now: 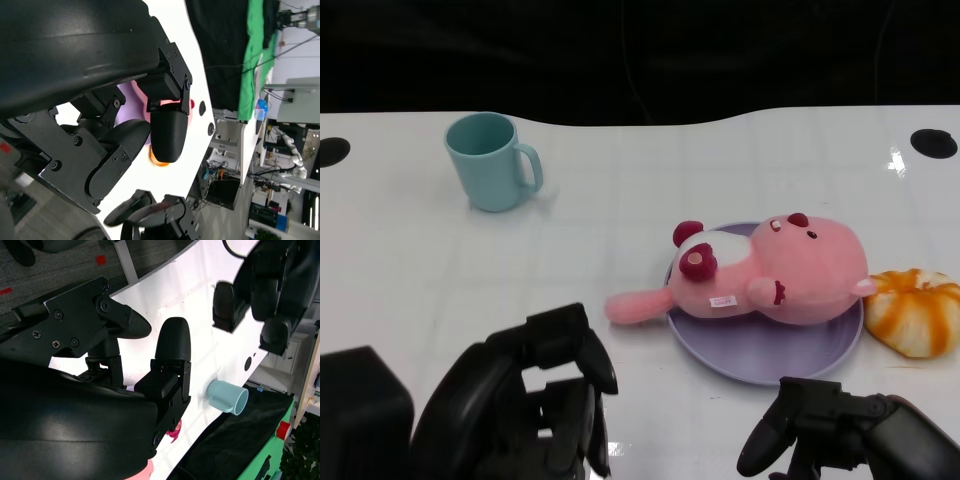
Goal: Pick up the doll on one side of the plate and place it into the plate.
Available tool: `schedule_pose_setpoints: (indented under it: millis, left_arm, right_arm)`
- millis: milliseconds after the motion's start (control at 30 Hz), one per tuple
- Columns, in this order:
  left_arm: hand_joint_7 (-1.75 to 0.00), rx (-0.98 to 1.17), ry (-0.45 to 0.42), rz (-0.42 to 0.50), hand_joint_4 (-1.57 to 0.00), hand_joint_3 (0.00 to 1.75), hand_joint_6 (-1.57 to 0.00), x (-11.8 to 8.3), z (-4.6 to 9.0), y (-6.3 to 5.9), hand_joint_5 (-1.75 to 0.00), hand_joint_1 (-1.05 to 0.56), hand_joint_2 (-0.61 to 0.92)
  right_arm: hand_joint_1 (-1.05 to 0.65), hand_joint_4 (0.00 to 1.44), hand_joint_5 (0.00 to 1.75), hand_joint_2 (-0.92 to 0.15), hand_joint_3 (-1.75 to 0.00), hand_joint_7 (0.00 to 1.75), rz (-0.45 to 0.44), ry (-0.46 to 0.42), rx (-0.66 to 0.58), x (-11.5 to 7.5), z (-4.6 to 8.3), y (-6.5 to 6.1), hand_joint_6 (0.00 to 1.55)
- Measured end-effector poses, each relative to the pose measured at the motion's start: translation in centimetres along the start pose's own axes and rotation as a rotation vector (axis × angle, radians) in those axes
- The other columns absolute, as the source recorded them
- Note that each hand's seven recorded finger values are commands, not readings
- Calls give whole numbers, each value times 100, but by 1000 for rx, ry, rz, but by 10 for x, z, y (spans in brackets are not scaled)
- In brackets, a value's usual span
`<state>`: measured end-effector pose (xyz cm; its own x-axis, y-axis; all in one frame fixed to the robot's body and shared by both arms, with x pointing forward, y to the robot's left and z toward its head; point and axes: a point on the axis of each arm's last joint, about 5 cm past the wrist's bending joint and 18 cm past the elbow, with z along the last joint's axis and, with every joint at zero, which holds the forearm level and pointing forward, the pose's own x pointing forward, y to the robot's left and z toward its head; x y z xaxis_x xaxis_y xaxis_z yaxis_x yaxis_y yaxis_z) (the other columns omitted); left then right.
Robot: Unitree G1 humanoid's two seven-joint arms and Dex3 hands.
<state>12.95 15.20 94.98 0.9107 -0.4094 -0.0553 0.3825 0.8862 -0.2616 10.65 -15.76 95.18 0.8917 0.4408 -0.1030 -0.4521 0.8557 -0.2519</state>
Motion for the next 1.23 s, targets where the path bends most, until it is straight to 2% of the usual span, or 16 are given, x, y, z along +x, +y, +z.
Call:
schedule_pose_setpoints:
  millis: [300, 700, 1233]
  left_arm:
    - [-175, -24, 58, 35, -100, 159, -80, -11, -6, 1, -175, -15, 31]
    - [-175, -104, 157, -11, -99, 166, -81, -10, -16, 12, -175, -13, 25]
    - [-175, -86, 174, -11, -98, 163, -80, -10, -16, 16, -175, -14, 28]
  right_arm:
    - [-12, 64, 156, -64, -91, 121, -9, 5, 0, -1, -1, -3, 60]
    - [-12, 65, 157, -65, -90, 121, -18, 2, 0, -3, -5, -5, 60]
    - [-13, 64, 158, -63, -94, 123, -18, 3, 3, -4, -6, -5, 59]
